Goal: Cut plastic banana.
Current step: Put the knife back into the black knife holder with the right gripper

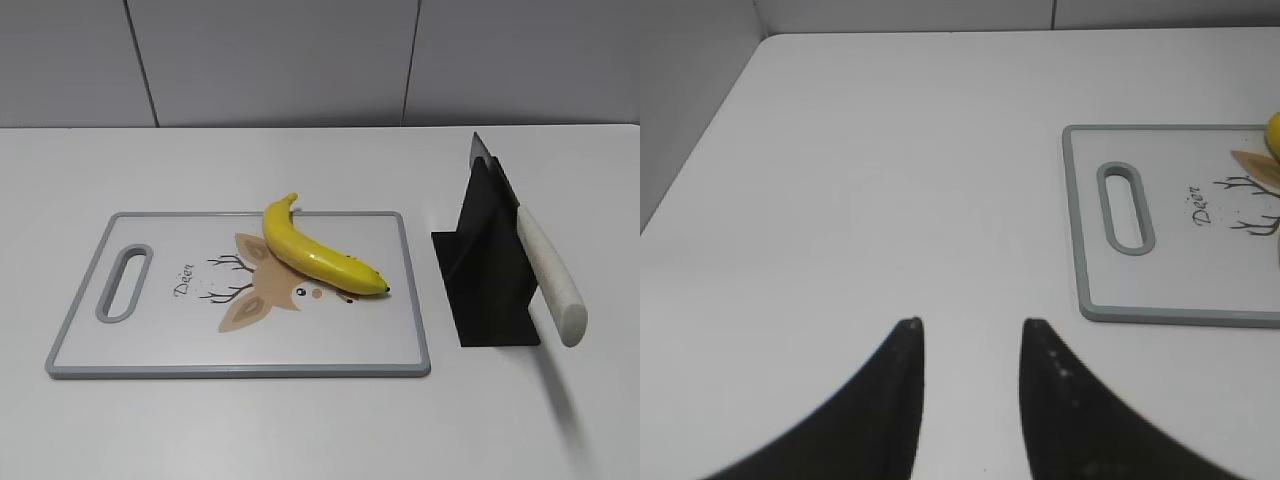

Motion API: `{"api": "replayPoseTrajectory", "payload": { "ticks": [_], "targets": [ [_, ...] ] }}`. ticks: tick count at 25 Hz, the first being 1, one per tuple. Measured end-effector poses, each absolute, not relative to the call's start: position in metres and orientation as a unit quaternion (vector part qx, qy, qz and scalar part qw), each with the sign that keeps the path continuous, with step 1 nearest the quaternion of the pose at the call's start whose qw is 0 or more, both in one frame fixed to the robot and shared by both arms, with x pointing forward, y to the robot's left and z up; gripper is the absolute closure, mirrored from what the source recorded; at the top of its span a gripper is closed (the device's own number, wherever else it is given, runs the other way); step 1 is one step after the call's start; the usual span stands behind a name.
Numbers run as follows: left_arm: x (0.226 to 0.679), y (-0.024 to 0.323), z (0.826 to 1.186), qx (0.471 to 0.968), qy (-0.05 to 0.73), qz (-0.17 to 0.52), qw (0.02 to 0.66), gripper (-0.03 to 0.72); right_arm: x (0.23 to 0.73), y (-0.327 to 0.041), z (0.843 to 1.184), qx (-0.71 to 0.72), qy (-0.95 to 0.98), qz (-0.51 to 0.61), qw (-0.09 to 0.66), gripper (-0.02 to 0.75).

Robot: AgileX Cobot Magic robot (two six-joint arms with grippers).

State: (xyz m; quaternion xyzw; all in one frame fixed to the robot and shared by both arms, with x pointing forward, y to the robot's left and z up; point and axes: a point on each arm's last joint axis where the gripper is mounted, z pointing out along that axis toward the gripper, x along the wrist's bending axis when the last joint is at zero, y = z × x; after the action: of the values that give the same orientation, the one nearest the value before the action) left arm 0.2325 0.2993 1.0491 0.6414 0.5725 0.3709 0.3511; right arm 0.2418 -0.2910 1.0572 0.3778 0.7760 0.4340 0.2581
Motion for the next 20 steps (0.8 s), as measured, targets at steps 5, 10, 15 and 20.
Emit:
{"api": "replayPoseTrajectory", "payload": {
  "ticks": [5, 10, 15, 20],
  "targets": [
    [0.2325, 0.2992, 1.0491, 0.641, 0.573, 0.371, 0.351, 0.368, 0.2308, -0.2980, 1.0570, 0.376, 0.754, 0.463, 0.275, 0.144],
    [0.2325, 0.2992, 1.0491, 0.641, 0.573, 0.371, 0.351, 0.368, 0.2307, -0.2979, 1.0568, 0.378, 0.753, 0.464, 0.273, 0.144],
    [0.2325, 0.2992, 1.0491, 0.641, 0.573, 0.371, 0.351, 0.368, 0.2301, -0.2963, 1.0569, 0.397, 0.743, 0.462, 0.278, 0.144],
    [0.2325, 0.2992, 1.0491, 0.641, 0.573, 0.371, 0.351, 0.368, 0.2311, -0.2942, 1.0570, 0.477, 0.694, 0.429, 0.326, 0.144]
  ]
}}
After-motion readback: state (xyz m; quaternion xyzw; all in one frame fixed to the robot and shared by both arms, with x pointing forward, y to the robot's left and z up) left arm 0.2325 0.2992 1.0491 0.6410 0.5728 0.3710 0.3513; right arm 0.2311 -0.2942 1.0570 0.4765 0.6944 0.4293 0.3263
